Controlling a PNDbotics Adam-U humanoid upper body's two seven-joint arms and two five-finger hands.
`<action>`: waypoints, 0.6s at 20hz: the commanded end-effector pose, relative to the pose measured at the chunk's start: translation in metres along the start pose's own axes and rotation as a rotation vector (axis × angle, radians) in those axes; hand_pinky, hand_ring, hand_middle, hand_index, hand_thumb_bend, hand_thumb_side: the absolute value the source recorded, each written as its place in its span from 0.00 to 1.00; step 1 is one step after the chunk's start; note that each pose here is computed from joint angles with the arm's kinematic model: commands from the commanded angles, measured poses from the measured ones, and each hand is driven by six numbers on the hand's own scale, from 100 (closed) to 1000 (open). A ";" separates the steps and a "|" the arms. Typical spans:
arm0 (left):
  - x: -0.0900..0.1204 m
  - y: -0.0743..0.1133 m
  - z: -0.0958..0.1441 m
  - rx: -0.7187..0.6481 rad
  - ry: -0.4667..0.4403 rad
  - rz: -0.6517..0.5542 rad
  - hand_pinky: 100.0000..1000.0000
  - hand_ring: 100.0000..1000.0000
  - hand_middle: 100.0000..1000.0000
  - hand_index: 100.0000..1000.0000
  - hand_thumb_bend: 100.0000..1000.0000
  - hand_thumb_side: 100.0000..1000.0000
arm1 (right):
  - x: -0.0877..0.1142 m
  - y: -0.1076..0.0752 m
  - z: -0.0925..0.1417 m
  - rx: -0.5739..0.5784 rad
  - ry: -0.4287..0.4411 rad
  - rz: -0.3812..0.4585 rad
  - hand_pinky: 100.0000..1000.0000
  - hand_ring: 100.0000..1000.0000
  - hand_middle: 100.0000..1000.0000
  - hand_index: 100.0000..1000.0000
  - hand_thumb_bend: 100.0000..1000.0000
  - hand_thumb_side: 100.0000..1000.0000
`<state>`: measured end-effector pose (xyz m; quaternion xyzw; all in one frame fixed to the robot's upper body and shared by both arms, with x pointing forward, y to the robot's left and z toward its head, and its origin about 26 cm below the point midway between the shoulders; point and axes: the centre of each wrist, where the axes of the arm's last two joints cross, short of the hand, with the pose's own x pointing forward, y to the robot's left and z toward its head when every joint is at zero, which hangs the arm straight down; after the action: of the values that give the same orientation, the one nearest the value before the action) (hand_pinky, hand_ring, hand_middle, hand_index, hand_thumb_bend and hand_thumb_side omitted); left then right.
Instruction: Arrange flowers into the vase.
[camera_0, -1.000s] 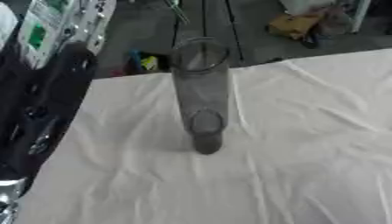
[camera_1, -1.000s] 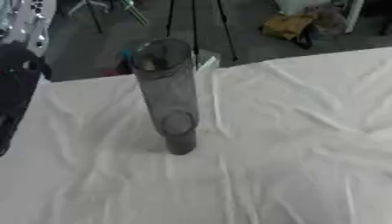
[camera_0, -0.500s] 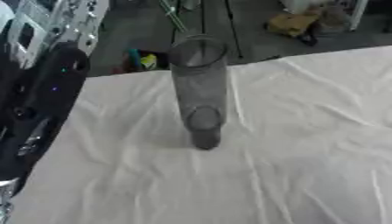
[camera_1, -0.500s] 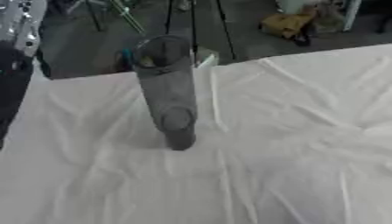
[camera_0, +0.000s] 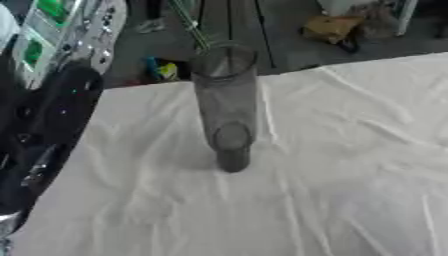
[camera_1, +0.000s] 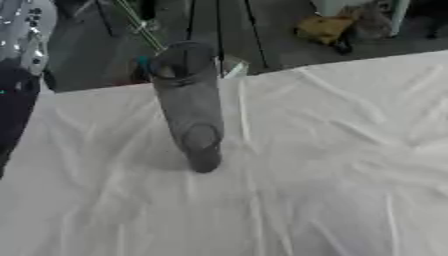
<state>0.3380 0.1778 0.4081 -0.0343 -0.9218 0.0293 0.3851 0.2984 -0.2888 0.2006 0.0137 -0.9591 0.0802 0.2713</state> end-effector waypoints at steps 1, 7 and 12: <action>0.007 -0.002 0.000 -0.013 -0.041 -0.001 0.00 0.00 0.00 0.00 0.05 0.69 | 0.006 -0.001 -0.006 0.012 -0.031 0.006 0.58 0.42 0.38 0.64 0.00 0.97; 0.001 -0.005 0.001 -0.027 -0.028 -0.006 0.00 0.00 0.00 0.00 0.04 0.71 | 0.006 -0.001 -0.007 0.012 -0.033 0.008 0.59 0.42 0.38 0.64 0.00 0.97; -0.004 -0.008 0.002 -0.040 -0.021 0.000 0.00 0.00 0.00 0.00 0.03 0.72 | 0.006 0.000 -0.007 0.014 -0.033 0.007 0.59 0.42 0.38 0.64 0.00 0.97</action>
<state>0.3415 0.1685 0.3989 -0.0452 -0.9210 0.0146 0.3866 0.2990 -0.2875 0.2015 0.0158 -0.9592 0.0804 0.2707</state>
